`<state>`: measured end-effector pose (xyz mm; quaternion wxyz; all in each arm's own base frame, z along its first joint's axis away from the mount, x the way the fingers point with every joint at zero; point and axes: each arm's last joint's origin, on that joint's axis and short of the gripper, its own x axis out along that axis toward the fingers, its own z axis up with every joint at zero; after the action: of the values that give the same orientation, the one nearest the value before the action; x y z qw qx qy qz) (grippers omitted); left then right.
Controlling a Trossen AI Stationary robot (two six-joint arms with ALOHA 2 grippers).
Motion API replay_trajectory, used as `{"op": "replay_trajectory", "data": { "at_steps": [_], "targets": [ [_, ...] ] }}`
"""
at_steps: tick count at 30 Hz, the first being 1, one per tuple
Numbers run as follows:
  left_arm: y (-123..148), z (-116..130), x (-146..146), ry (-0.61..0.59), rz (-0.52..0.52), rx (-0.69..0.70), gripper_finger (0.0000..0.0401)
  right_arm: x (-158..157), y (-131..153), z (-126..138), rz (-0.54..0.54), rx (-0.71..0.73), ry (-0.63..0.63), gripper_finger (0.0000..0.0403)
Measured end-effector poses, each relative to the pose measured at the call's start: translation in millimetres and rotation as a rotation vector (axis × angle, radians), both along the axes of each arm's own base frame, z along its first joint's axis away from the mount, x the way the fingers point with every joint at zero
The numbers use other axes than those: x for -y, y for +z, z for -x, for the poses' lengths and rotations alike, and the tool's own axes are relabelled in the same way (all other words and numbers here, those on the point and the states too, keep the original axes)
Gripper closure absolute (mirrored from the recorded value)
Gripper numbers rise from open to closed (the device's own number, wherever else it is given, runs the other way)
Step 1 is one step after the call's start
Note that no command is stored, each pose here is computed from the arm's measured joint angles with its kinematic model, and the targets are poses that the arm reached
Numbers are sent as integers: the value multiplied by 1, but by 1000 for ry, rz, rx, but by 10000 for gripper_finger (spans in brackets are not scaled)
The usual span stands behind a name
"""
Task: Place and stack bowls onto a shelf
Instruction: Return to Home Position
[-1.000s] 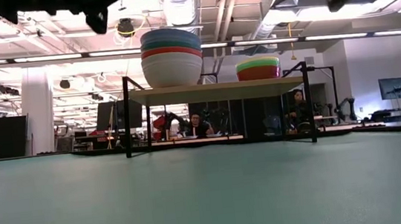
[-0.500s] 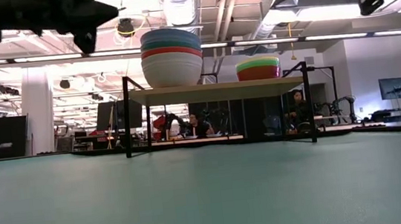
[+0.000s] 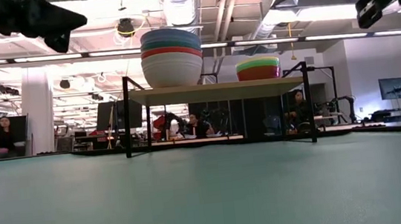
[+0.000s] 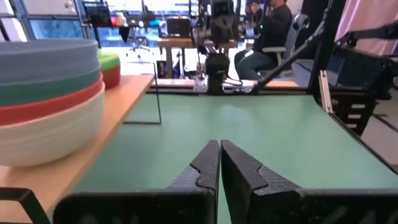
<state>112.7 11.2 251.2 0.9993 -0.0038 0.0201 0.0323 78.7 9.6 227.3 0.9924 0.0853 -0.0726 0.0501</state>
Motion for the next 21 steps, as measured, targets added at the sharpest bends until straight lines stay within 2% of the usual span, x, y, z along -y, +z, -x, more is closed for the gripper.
{"op": "replay_trajectory", "data": {
  "at_steps": [8, 12, 16, 21],
  "targets": [
    [0, 0, 0, 0, -41, -3, 401, -1, -16, -7, -20, -5, -3, 378],
    [0, 0, 0, 3, -69, -5, 401, -1, -16, -7, 3, -2, -15, 382],
    [0, 0, -2, 61, -112, -11, 401, 1, -16, -7, 3, -4, -41, 381],
    [1, 0, -3, 58, -111, -4, 401, 4, -16, -7, 4, -6, -76, 379]
  ]
}}
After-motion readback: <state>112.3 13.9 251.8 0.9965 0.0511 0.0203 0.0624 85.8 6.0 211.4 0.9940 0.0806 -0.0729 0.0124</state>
